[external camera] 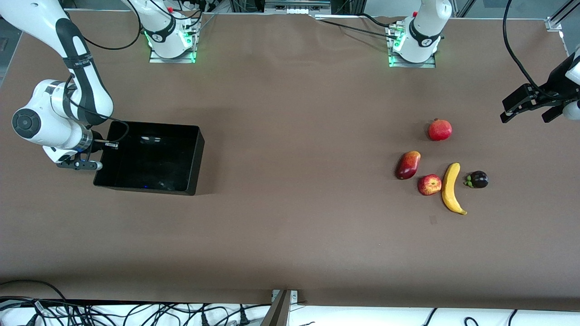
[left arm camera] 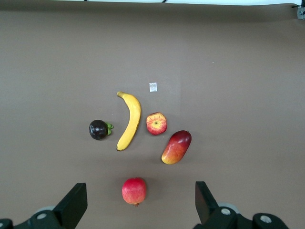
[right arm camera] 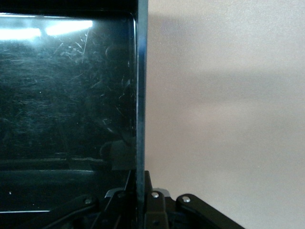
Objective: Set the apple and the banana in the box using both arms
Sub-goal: 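Grip the black box rim with the right gripper and drag it toward the fruit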
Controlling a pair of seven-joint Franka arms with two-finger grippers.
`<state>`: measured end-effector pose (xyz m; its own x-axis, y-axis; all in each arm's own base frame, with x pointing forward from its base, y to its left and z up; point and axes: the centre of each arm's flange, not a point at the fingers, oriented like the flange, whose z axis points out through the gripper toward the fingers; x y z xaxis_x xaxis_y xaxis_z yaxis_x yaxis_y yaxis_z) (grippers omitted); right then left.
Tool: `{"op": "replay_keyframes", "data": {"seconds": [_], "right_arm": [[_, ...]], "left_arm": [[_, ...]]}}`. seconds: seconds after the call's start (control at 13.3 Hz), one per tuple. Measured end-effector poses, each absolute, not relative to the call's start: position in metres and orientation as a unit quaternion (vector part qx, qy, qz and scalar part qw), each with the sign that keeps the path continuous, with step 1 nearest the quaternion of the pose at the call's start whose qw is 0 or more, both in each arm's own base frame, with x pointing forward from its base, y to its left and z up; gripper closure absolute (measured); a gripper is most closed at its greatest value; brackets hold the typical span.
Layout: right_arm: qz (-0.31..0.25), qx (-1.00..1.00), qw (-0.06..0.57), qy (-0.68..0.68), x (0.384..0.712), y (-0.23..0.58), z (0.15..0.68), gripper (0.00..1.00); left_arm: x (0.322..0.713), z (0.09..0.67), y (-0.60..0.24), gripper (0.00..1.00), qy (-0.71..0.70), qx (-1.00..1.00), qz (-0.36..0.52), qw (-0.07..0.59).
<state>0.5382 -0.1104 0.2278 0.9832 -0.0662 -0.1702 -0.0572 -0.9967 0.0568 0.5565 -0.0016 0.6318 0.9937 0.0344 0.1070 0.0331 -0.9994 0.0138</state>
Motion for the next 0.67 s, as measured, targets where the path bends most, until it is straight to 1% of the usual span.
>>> {"op": "replay_keyframes", "data": {"seconds": [0.22,0.45,0.67], "right_arm": [[-0.082,0.996,0.025,-0.024,0.553,-0.103,0.252,0.96],[-0.100,0.994,0.027,-0.023,0.588,-0.082,0.315,0.96],[-0.085,0.995,0.036,-0.030,0.618,-0.022,0.373,0.96]], "left_arm": [[0.557,0.632,-0.002,0.00,0.017,0.998,0.054,0.006],[0.557,0.632,-0.002,0.00,0.017,0.998,0.054,0.006],[0.557,0.632,-0.002,0.00,0.017,0.998,0.054,0.006]]}}
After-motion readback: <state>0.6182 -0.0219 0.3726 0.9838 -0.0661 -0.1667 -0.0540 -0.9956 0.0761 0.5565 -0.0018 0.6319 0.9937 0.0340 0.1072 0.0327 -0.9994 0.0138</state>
